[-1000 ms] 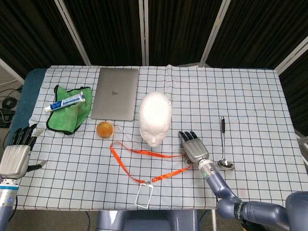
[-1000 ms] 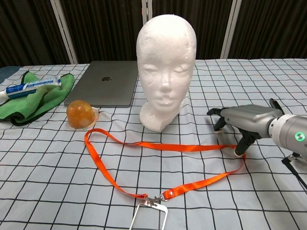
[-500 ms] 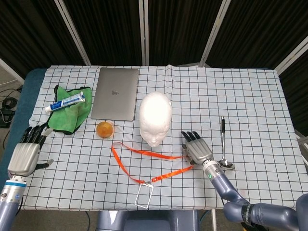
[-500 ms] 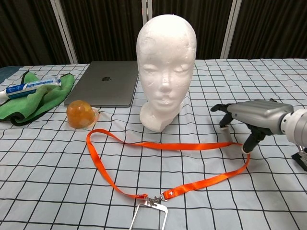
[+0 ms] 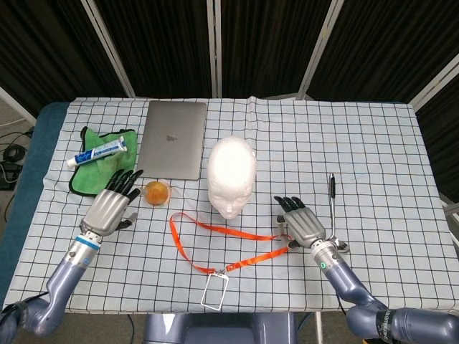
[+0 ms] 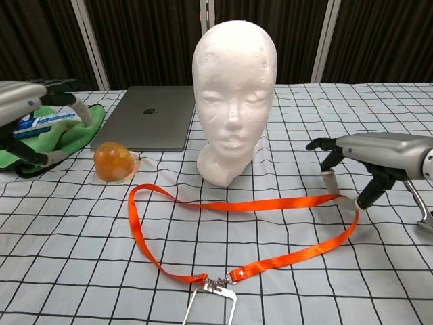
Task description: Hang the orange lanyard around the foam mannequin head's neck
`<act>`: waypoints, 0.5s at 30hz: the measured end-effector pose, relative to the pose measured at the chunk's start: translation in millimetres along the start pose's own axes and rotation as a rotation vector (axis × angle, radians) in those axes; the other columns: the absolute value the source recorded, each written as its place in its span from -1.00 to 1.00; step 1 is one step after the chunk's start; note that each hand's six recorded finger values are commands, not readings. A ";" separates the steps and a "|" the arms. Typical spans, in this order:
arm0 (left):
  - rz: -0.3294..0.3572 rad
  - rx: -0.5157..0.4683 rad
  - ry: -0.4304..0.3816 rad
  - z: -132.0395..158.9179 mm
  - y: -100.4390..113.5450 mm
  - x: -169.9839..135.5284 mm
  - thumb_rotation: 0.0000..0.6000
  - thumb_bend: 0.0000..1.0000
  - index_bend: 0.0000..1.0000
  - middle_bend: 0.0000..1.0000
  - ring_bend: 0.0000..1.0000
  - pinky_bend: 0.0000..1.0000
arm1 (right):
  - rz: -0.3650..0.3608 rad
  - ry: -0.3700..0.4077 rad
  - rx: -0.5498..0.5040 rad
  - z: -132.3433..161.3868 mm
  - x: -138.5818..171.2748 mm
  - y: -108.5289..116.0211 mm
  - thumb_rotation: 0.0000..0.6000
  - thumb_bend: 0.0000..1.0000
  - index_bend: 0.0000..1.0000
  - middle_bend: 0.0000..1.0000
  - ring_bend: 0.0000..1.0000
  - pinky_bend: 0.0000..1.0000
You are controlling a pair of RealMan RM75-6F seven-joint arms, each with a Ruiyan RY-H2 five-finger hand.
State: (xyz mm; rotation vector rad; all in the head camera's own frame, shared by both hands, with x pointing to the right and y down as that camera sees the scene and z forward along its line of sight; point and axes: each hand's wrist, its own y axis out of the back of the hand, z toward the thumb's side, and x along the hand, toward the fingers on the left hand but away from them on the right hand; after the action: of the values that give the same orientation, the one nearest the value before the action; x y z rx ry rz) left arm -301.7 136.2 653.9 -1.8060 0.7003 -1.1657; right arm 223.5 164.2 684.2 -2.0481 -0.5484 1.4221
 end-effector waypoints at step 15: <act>-0.130 -0.038 -0.118 60.5 -55.4 65.9 1.00 -0.22 -0.16 -1.00 -1.00 -1.00 | -0.005 -0.009 -0.037 -5.5 -8.2 3.2 1.00 0.24 0.43 -0.93 -1.00 -1.00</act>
State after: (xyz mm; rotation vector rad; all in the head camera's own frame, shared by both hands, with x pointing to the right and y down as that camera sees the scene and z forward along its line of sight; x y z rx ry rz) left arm -219.2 131.3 719.0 -1.9596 0.5464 -1.1253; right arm 225.8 155.5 689.2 -2.0691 -0.5875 1.4285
